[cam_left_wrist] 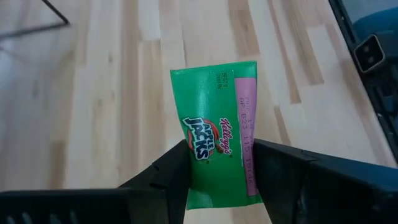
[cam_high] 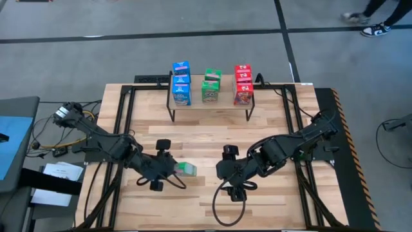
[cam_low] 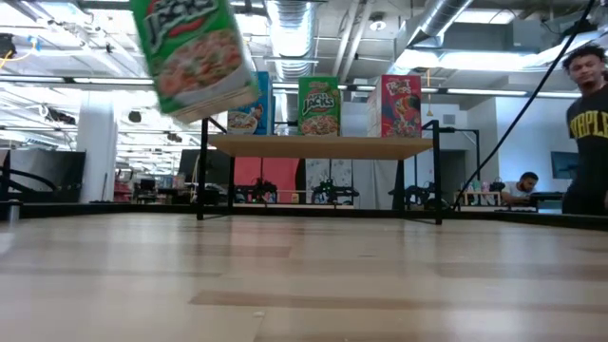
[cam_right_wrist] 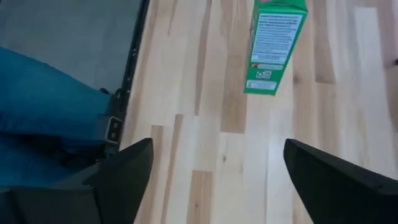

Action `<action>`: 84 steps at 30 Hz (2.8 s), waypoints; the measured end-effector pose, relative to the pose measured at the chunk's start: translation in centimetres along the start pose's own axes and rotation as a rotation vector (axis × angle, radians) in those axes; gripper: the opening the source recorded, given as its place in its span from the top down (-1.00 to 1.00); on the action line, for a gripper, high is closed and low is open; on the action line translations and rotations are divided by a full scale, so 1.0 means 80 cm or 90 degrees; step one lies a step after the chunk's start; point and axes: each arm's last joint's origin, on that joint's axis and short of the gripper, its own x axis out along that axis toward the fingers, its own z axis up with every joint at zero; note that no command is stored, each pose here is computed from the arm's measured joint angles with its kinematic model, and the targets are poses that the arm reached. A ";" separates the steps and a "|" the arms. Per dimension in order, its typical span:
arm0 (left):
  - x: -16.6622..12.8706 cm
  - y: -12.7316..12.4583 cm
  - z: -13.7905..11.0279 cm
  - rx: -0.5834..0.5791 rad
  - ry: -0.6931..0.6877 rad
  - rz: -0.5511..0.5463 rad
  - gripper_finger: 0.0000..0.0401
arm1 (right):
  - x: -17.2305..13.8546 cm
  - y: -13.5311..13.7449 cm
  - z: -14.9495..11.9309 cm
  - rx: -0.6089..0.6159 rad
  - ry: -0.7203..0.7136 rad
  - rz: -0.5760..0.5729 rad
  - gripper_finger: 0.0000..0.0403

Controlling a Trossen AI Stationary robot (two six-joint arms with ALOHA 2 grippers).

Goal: Stack cereal on shelf
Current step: Put the green cereal box on the shelf aligned with the other green cereal boxes

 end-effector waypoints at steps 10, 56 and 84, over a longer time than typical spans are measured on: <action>-0.001 0.016 0.025 0.071 -0.072 0.017 0.30 | 0.002 -0.020 0.015 0.028 -0.064 -0.059 -0.95; -0.001 0.069 0.051 -0.049 -0.106 0.060 0.30 | 0.007 -0.106 0.052 -0.052 -0.138 -0.064 -0.95; -0.004 0.069 0.067 0.013 -0.183 0.065 0.30 | 0.008 -0.106 0.047 -0.010 -0.111 -0.065 -0.65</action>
